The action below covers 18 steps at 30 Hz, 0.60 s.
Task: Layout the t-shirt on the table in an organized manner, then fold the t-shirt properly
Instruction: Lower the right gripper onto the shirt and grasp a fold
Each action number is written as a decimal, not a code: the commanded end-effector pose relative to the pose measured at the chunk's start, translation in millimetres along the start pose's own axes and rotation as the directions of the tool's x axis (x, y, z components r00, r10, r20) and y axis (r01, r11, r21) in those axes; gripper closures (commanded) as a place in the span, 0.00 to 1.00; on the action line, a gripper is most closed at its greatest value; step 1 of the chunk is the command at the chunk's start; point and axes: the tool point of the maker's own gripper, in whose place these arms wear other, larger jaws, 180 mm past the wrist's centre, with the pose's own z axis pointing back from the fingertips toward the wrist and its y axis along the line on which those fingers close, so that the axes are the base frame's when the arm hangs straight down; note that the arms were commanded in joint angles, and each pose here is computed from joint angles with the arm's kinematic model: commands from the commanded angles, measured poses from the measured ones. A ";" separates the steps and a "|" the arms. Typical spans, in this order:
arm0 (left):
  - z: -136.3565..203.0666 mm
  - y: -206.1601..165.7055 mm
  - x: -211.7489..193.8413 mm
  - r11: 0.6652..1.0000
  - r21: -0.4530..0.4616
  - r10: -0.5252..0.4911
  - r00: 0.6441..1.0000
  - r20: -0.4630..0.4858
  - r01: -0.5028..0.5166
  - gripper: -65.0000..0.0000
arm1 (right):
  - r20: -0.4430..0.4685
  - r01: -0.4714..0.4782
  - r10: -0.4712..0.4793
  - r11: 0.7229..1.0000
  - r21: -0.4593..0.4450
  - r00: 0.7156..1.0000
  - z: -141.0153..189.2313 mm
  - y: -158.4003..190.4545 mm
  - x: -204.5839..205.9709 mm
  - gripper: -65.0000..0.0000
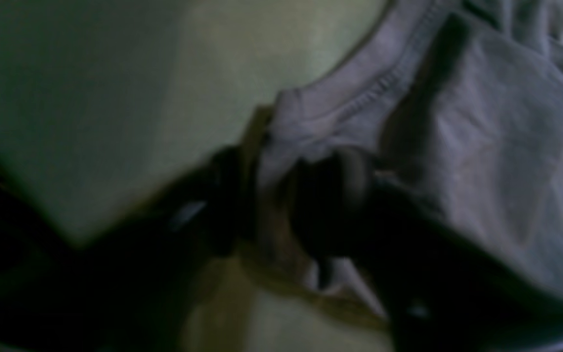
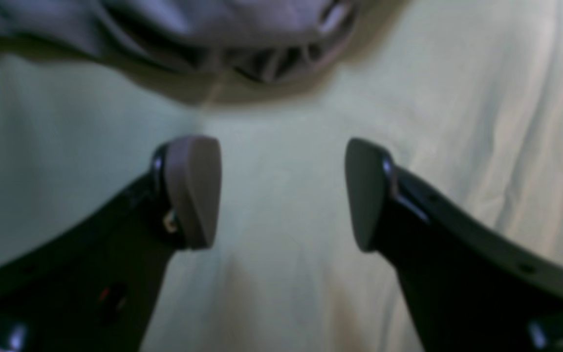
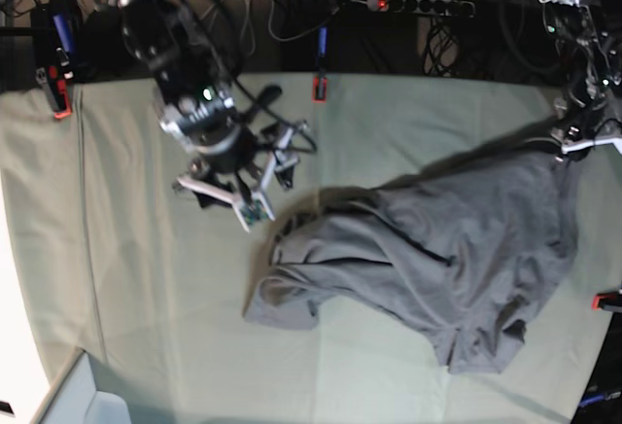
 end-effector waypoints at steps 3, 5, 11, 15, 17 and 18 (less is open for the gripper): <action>-1.6 -11.4 21.7 0.999 -0.031 -0.005 0.998 0.056 0.006 1.00 | 0.033 -0.013 0.014 1.000 -0.018 0.999 -29.3 -11.4 19.8 0.37; -1.6 -10.9 28.4 0.999 -0.032 -0.016 0.998 0.066 0.018 0.97 | 0.043 -0.020 0.021 0.999 -0.033 0.999 -46.6 -20.6 20.9 0.37; 3.7 -14.4 40.2 0.999 -0.047 -0.020 0.995 0.097 0.025 1.00 | 0.051 -0.026 0.029 0.998 -0.052 0.998 -77.3 -33.9 16.5 0.35; 9.3 -11.7 42.3 0.998 -0.047 -0.036 0.994 0.105 0.041 1.00 | 0.068 -0.014 0.017 0.999 -0.040 0.998 -88.8 -26.7 11.7 0.32; 11.3 -13.8 45.3 0.998 -0.052 -0.040 0.993 0.114 0.046 1.00 | 0.084 -0.013 0.016 0.999 -0.036 0.996 -91.4 -24.5 12.2 0.32; 11.4 -14.2 45.8 0.997 -0.053 -0.040 0.992 0.116 0.047 1.00 | 0.089 -0.013 0.016 0.999 -0.036 0.996 -92.2 -24.2 12.1 0.32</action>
